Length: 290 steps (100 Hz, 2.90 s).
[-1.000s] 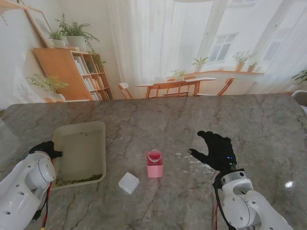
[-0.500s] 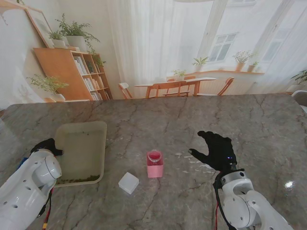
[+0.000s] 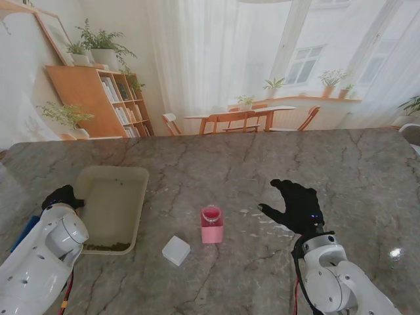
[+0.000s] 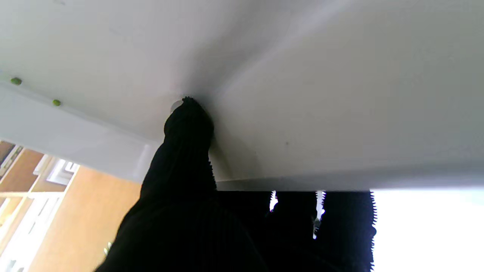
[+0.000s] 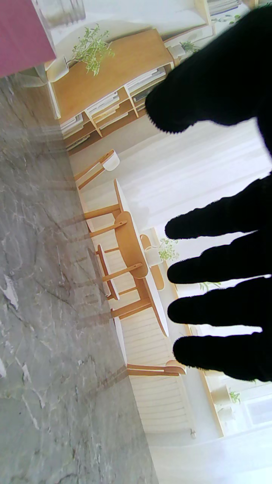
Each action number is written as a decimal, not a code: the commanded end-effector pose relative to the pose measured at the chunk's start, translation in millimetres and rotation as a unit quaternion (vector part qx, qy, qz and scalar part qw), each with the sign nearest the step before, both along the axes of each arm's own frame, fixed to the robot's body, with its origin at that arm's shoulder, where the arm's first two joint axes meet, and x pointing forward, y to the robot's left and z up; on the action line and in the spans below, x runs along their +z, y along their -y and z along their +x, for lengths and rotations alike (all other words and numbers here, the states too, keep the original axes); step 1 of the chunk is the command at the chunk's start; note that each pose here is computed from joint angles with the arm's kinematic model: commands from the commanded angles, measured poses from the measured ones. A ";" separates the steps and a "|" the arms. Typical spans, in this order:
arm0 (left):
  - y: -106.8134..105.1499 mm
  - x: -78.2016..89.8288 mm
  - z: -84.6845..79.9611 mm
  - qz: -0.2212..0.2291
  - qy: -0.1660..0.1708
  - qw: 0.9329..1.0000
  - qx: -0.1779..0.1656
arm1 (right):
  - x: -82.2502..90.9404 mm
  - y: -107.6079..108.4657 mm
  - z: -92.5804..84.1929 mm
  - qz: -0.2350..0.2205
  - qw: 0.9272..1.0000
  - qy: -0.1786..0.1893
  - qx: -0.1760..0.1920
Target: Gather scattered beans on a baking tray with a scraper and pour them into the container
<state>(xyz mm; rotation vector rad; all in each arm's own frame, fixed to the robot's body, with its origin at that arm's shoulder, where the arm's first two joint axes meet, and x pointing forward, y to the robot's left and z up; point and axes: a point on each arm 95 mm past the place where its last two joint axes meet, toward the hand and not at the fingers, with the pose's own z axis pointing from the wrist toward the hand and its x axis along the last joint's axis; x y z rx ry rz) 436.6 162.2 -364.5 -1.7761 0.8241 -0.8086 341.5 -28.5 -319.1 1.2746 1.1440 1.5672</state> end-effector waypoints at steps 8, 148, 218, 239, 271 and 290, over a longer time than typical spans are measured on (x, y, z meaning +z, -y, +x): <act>5.8 6.5 1.4 -0.031 0.031 0.999 0.002 | -1.4 -0.2 -0.9 -0.001 1.000 -0.007 0.002; 12.9 50.1 -9.4 -0.301 0.257 0.909 0.127 | -0.5 3.3 -3.3 0.002 1.000 0.000 -0.009; 62.2 124.6 7.6 -0.356 0.313 0.879 0.045 | 2.5 1.9 3.2 0.012 1.000 0.000 -0.009; 83.2 142.5 18.0 -0.367 0.313 0.875 0.023 | 5.7 -2.0 12.8 0.024 1.000 0.000 -0.004; 107.4 163.2 30.3 -0.382 0.314 0.869 -0.009 | 22.3 -9.0 28.0 0.036 0.999 0.012 0.020; 120.8 167.2 34.5 -0.399 0.314 0.861 -0.028 | 33.6 -12.6 32.5 0.038 0.998 0.022 0.042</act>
